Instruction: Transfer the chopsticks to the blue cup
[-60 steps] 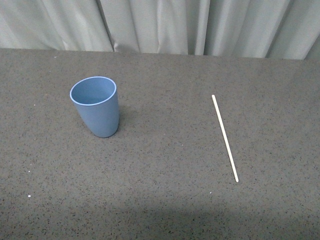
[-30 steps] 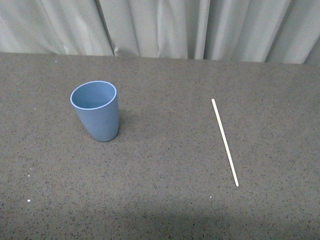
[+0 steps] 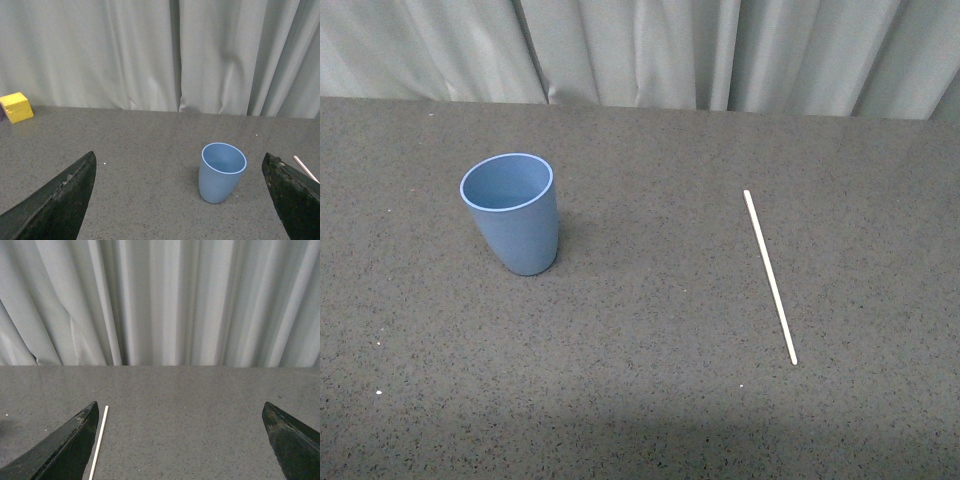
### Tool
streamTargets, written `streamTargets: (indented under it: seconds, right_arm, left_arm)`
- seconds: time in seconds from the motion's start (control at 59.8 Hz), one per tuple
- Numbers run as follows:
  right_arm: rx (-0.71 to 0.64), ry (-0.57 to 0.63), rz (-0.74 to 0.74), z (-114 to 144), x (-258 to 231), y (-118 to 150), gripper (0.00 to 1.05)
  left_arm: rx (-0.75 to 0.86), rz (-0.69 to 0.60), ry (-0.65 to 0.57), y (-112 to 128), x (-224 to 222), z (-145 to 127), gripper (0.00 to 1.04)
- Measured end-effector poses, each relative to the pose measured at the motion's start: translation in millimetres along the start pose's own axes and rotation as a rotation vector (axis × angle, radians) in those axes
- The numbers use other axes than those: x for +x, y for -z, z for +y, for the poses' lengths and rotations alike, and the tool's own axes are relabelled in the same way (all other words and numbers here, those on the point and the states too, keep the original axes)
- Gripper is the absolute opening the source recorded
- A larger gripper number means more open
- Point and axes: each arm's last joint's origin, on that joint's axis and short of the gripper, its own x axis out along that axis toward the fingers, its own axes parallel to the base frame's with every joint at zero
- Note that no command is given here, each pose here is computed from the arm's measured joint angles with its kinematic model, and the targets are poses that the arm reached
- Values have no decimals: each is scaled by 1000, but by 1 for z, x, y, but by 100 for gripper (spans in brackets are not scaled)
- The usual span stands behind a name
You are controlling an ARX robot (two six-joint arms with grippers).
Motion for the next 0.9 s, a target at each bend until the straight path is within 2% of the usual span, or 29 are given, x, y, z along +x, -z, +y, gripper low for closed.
streamTargets:
  seconds: [0.301, 0.401, 0.435, 0.569, 0.669, 0.77, 0.903]
  right_arm:
    - [0, 0, 0, 0, 0, 0, 95]
    - [-121, 206, 44, 2, 7, -2, 95]
    - [-145, 230, 77, 4, 12, -3, 95]
    - [-153, 49, 250, 18, 48, -6, 95]
    - [-111, -96, 477, 33, 92, 3, 95]
    - [-87, -159, 713, 47, 130, 21, 95]
    - [-60, -152, 877, 58, 161, 39, 95]
  left_arm:
    - [0, 0, 0, 0, 0, 0, 98]
    - [0, 0, -2, 0, 0, 0, 98]
    - [0, 0, -2, 0, 0, 0, 98]
    - [0, 0, 1, 0, 0, 0, 98]
    - [0, 0, 0, 0, 0, 0, 98]
    - [0, 0, 0, 0, 0, 0, 98]
    - [0, 0, 0, 0, 0, 0, 98]
